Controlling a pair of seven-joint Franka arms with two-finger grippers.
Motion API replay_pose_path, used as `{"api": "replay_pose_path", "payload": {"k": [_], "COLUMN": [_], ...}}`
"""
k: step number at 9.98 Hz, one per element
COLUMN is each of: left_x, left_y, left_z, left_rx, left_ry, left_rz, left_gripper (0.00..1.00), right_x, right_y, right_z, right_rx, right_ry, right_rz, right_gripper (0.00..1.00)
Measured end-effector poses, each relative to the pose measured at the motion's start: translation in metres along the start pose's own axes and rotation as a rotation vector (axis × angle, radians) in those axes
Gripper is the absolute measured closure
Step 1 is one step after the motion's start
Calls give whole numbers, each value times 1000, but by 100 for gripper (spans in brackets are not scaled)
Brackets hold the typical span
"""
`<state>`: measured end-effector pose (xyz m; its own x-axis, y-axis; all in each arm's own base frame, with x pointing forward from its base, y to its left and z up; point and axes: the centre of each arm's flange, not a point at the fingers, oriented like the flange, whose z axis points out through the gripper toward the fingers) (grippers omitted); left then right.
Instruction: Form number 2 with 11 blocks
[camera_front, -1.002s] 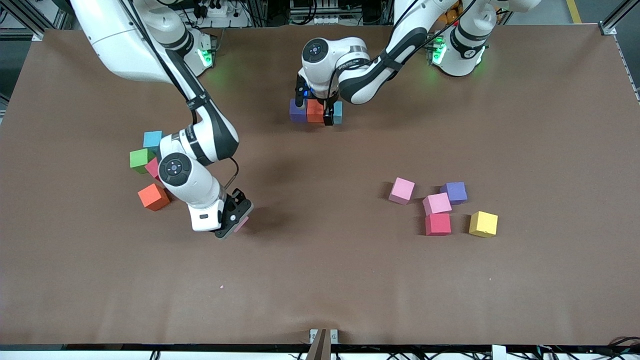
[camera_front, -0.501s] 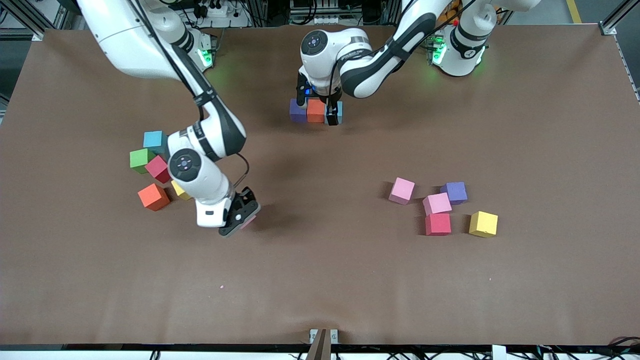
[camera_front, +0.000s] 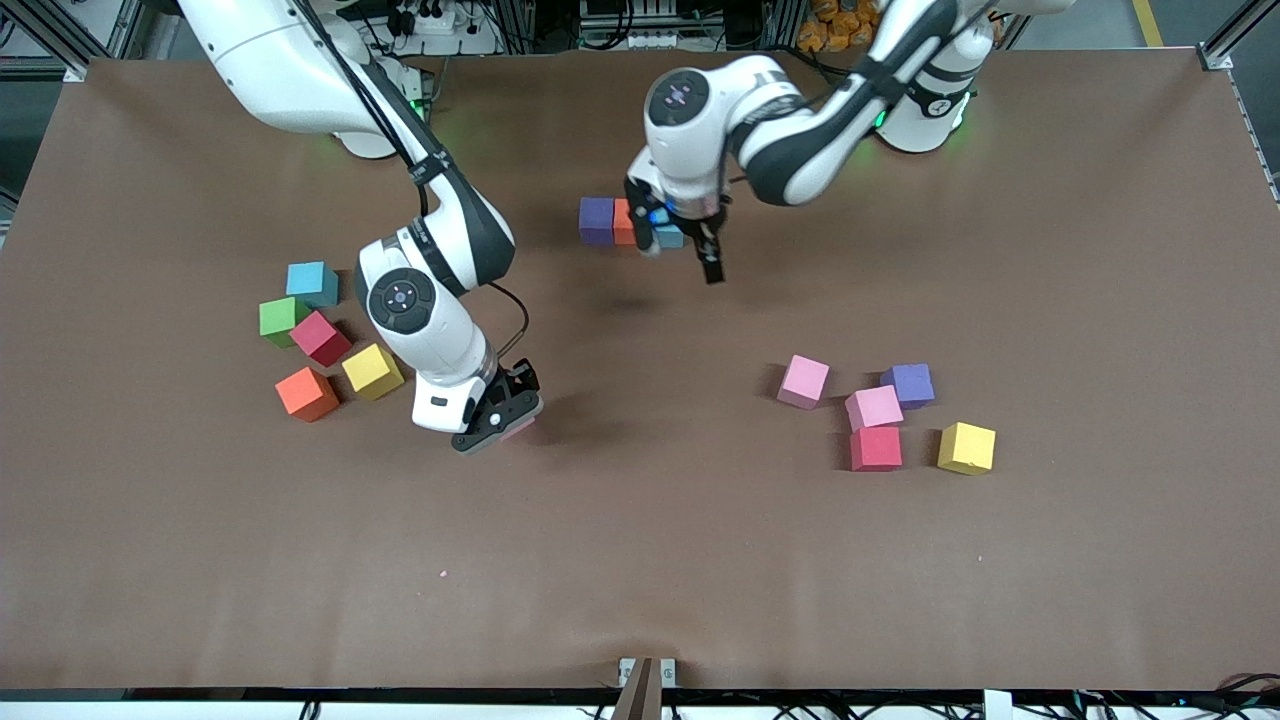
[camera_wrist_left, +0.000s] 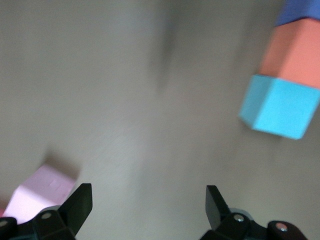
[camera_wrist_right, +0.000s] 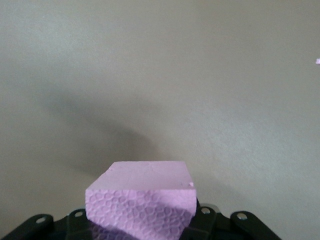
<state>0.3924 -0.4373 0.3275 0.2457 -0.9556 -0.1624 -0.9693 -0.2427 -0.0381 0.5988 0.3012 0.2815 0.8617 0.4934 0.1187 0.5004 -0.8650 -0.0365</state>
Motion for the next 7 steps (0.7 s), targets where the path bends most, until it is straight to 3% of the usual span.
{"api": "replay_pose_path", "payload": {"k": [2, 4, 7], "left_x": [-24, -50, -87], "left_y": [-62, -112, -172], "left_z": [-20, -25, -28], "left_rx": [-6, -25, -59], "left_ry": [-7, 6, 34], "left_rz": [-122, -237, -398], "left_gripper": [0, 0, 0], "right_x": [-11, -18, -31], "right_y": [-17, -80, -161], "right_z": [-6, -16, -17], "right_rx": [22, 30, 37], "right_ry": [-14, -37, -51], "right_rz": [127, 246, 284], "right_gripper": [40, 40, 40]}}
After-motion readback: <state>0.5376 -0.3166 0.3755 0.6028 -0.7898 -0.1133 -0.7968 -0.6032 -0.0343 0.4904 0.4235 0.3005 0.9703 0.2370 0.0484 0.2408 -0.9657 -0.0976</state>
